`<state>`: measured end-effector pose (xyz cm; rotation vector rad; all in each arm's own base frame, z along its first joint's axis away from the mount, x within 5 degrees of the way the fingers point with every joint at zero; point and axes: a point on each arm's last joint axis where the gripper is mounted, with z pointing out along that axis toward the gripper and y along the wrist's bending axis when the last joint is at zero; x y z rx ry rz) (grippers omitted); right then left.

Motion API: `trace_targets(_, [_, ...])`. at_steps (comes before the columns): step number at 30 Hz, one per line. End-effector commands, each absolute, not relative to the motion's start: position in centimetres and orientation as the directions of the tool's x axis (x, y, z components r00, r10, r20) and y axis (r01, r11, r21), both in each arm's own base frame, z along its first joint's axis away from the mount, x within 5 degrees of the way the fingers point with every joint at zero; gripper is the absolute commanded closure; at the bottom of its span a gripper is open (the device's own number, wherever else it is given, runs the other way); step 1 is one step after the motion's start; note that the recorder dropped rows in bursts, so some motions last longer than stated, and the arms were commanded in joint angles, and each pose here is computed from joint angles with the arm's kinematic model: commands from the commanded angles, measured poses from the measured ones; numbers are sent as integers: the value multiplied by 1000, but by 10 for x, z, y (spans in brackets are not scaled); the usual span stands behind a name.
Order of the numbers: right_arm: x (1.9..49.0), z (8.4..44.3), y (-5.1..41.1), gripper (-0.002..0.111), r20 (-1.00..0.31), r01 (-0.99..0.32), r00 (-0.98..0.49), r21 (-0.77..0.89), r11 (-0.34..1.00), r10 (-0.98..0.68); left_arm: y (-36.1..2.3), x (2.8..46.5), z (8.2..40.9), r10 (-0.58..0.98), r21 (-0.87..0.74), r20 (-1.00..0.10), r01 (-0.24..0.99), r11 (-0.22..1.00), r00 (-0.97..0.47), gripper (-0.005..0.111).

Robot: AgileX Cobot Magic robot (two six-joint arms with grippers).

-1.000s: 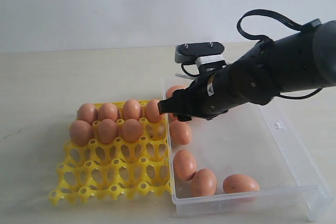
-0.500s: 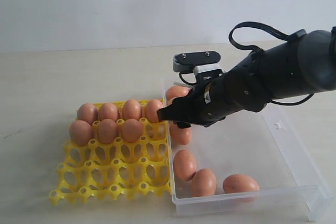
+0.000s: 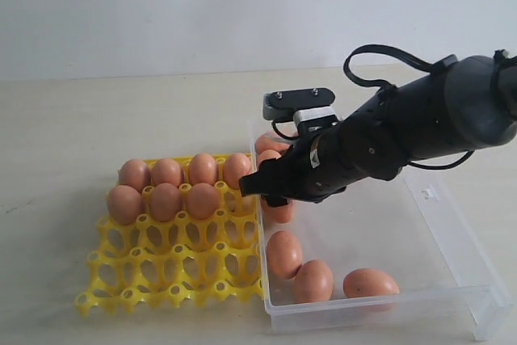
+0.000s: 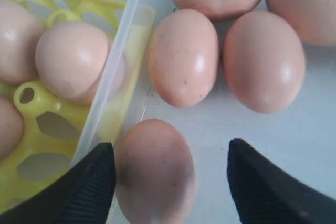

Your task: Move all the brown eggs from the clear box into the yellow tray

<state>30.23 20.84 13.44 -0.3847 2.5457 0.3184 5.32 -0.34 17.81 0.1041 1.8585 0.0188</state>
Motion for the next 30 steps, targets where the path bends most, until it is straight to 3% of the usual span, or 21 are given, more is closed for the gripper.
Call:
trace_targets(1, [300,125,216,48,-546,-360,-806,148,921,-227,-4,53,181,75,61,-961,61,996,-265,107])
trace_targets(9, [301,121,217,68,-557,-364,-800,156,918,-223,-4,53,181,73,59,-961,60,996,-265,107])
trace_targets(11, [301,117,217,65,-548,-363,-805,153,919,-227,-4,53,181,74,60,-961,61,996,-265,107])
trace_targets(16, [301,112,217,46,-532,-366,-811,142,920,-241,-4,53,181,74,60,-961,61,996,-265,107])
trace_targets(20, [301,112,217,46,-532,-366,-811,142,920,-241,-4,53,181,74,60,-961,61,996,-265,107])
trace_targets(22, [301,112,217,56,-533,-368,-811,141,919,-243,-4,53,181,74,60,-961,61,996,-265,107])
trace_targets(23, [301,112,217,73,-533,-368,-811,141,919,-243,-4,53,181,74,60,-961,61,996,-265,107])
trace_targets(24, [301,113,217,81,-534,-370,-809,140,919,-244,-4,53,181,74,60,-961,61,996,-265,107])
trace_targets(25, [301,118,217,104,-549,-386,-795,131,913,-257,-4,53,181,74,60,-961,61,996,-265,107])
trace_targets(28, [298,147,215,108,-617,-431,-738,120,894,-273,-4,53,181,74,60,-961,61,996,-265,107])
trace_targets(30, [287,188,211,108,-793,-511,-575,153,846,-204,-4,53,181,74,60,-961,61,996,-265,107])
